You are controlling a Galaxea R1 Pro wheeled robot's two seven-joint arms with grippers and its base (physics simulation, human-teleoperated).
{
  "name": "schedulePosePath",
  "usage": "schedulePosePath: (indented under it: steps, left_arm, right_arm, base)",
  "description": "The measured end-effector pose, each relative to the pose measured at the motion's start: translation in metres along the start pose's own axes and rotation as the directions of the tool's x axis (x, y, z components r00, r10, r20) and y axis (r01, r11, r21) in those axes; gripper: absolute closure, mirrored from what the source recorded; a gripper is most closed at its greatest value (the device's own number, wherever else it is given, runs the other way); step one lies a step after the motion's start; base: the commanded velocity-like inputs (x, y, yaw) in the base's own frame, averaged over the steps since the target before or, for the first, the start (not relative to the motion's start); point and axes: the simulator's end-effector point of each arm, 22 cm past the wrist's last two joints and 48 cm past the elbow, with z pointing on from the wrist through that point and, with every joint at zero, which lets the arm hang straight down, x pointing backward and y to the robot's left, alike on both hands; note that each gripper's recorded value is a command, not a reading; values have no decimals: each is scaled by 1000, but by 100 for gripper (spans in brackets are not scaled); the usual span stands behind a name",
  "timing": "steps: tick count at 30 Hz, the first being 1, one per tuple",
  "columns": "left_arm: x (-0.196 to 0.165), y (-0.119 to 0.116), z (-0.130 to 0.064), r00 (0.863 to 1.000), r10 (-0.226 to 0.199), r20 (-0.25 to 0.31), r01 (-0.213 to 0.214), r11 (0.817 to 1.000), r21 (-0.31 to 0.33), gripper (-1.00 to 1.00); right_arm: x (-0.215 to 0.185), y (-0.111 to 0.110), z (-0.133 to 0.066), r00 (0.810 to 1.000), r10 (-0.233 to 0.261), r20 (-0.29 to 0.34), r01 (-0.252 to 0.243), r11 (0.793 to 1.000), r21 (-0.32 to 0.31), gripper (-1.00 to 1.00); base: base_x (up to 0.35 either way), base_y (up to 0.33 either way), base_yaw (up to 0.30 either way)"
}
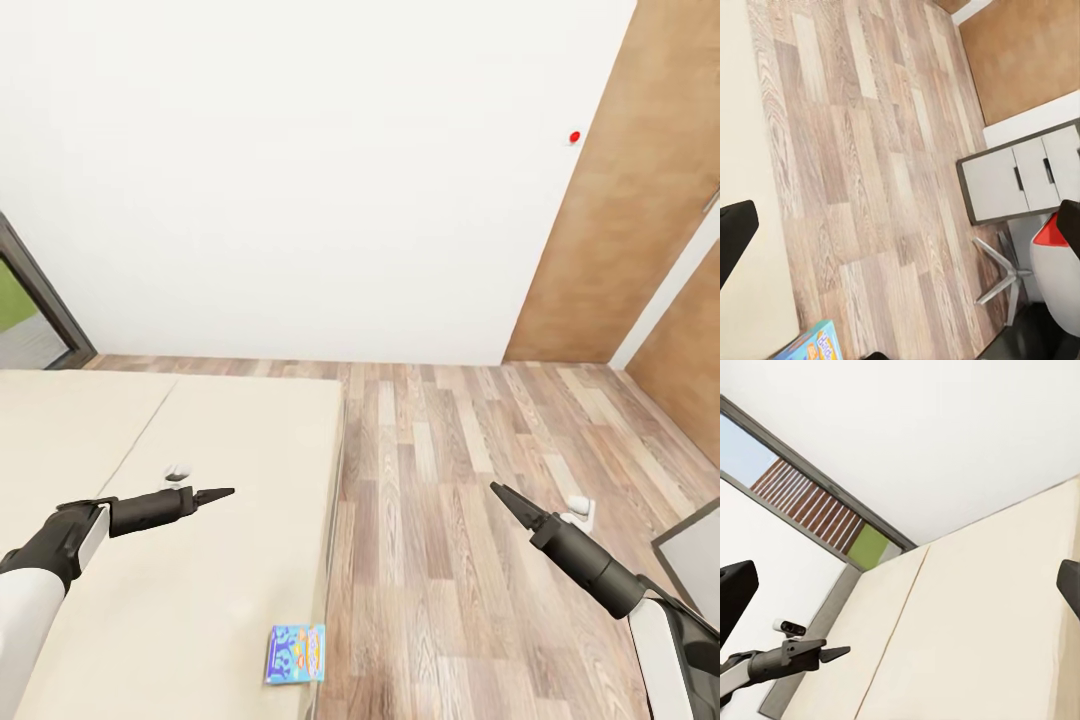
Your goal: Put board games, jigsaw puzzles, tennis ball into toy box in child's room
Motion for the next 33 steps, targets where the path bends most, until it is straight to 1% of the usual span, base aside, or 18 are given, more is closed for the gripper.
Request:
schedulePosePath:
  steps: [11, 21, 26, 33]
  left_arm:
    - [-7, -7, -4, 1000, 13, 12, -13, 1000, 5, -100]
    - [-7, -11, -1, 1000, 13, 13, -14, 1000, 13, -100]
    - [-7, -13, 0, 1000, 13, 13, -14, 1000, 16, -100]
    - [-8, -14, 0, 1000, 16, 15, -16, 1000, 18, -100]
  right_arm:
    - [-5, 7, 0, 1000, -12, 8, 12, 1000, -9, -100]
    - [-6, 8, 0, 1000, -15, 9, 15, 1000, -9, -100]
    - [-6, 8, 0, 1000, -15, 9, 15, 1000, -10, -100]
    - [-6, 9, 0, 1000, -17, 10, 17, 1000, -11, -100]
  base:
    - [0, -62, 0]
    - [0, -173, 10]
    - [0, -159, 157]
    - [0, -36, 249]
